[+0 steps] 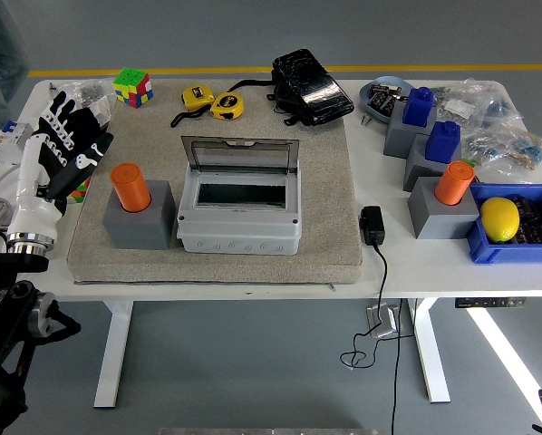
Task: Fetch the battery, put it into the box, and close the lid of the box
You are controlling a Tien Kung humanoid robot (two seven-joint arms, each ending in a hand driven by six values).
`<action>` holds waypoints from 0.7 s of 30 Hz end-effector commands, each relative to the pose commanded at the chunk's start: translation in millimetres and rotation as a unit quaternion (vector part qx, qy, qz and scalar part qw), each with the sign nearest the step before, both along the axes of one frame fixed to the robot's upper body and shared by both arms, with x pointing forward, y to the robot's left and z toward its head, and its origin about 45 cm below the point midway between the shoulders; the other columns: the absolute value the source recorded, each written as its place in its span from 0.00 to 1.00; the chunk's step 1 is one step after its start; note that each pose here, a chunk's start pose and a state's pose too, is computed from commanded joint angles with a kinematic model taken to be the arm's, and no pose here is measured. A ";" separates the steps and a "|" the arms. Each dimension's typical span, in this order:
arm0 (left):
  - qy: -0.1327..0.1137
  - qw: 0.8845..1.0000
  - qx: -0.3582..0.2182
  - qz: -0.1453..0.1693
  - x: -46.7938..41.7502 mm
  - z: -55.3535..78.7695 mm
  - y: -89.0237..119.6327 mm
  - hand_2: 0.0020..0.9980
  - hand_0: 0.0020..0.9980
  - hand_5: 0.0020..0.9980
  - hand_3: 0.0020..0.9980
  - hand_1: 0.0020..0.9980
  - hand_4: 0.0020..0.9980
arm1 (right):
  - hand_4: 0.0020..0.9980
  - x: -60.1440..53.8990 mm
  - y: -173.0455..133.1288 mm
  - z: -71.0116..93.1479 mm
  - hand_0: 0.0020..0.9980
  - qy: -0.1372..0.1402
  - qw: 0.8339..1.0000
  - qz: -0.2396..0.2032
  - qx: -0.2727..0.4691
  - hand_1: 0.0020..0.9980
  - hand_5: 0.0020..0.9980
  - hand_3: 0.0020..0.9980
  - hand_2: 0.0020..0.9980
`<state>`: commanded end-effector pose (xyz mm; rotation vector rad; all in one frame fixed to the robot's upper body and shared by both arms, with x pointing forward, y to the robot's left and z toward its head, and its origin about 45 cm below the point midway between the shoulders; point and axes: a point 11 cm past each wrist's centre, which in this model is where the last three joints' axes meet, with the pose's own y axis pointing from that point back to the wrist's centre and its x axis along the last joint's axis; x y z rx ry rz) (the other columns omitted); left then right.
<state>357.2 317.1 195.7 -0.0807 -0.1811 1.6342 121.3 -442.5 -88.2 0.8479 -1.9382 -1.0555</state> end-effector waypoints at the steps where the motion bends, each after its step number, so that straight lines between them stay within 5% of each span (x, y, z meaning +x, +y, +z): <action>1: 0.001 1.000 -0.001 0.000 0.0 -0.5 -0.4 1.00 0.86 0.38 0.99 0.95 1.00 | 1.00 0.0 0.0 0.0 0.84 0.000 1.000 0.000 0.000 0.78 1.00 0.80 0.77; 21: 0.033 0.999 -0.013 0.014 0.5 -34.0 -3.7 0.90 0.82 0.41 0.89 0.90 1.00 | 1.00 -2.5 -1.7 0.1 0.84 0.007 1.000 0.004 -0.003 0.79 1.00 0.80 0.77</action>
